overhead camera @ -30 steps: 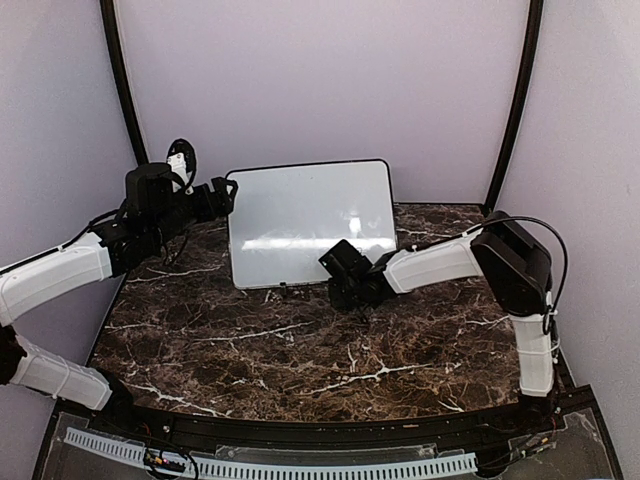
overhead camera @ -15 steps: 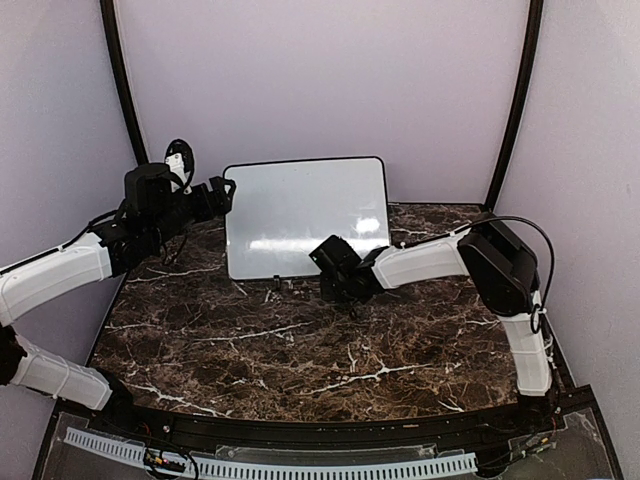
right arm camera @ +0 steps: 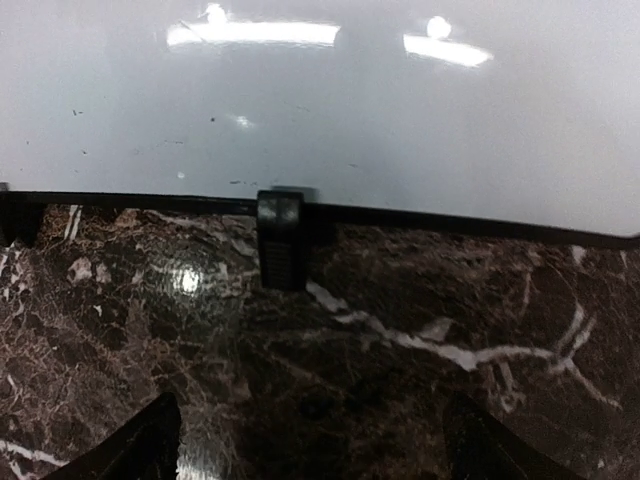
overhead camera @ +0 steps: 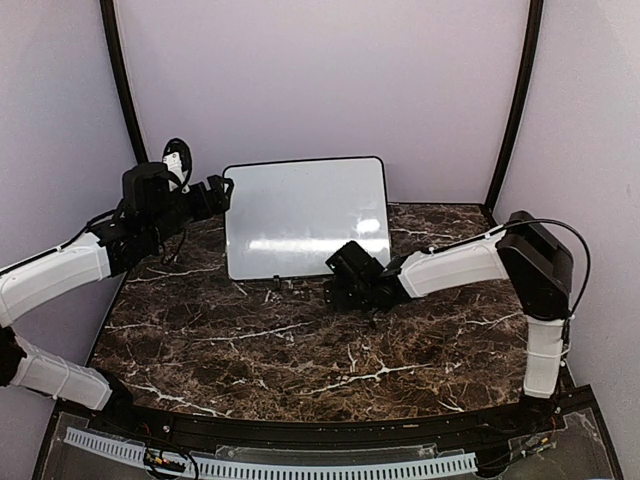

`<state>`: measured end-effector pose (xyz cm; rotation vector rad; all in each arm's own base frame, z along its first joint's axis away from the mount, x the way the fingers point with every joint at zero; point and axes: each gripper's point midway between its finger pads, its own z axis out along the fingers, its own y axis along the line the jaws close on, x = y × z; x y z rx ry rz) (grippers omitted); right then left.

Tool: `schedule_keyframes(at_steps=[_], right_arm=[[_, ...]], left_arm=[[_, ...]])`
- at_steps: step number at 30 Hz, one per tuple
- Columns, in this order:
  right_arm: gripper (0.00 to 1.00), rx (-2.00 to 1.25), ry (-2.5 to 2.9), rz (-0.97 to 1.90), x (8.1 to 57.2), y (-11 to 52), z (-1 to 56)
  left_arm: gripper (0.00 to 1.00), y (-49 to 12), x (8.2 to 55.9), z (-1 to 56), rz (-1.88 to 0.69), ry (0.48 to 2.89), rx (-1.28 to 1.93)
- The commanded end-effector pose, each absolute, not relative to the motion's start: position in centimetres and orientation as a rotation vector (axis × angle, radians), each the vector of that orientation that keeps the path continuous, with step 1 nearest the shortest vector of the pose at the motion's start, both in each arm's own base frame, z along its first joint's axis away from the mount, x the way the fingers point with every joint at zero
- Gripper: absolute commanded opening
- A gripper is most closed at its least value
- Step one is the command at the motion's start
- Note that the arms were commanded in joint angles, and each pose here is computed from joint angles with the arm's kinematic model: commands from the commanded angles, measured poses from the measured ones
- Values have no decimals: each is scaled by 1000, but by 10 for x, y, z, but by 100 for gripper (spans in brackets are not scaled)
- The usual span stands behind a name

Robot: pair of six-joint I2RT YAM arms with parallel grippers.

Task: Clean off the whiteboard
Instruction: Reset both arms

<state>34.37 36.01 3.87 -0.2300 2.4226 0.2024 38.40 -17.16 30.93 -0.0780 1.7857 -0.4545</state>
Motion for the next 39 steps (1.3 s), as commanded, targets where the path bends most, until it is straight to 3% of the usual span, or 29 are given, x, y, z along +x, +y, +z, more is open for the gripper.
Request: schedule_keyframes(at_steps=[1, 9, 16, 22, 39], right_arm=[[97, -274, 2319, 331, 320, 356, 91], [99, -333, 2205, 282, 296, 304, 158], [99, -320, 2003, 211, 293, 262, 228], [99, -244, 1842, 118, 287, 211, 277], [98, -103, 1804, -11, 298, 172, 281]], left_arm=[[93, -164, 373, 339, -490, 1705, -84], [92, -188, 357, 360, -572, 1731, 52], [93, -194, 317, 312, -571, 1884, 282], [94, -181, 282, 297, -543, 1868, 397], [99, -154, 275, 295, -523, 1760, 309]])
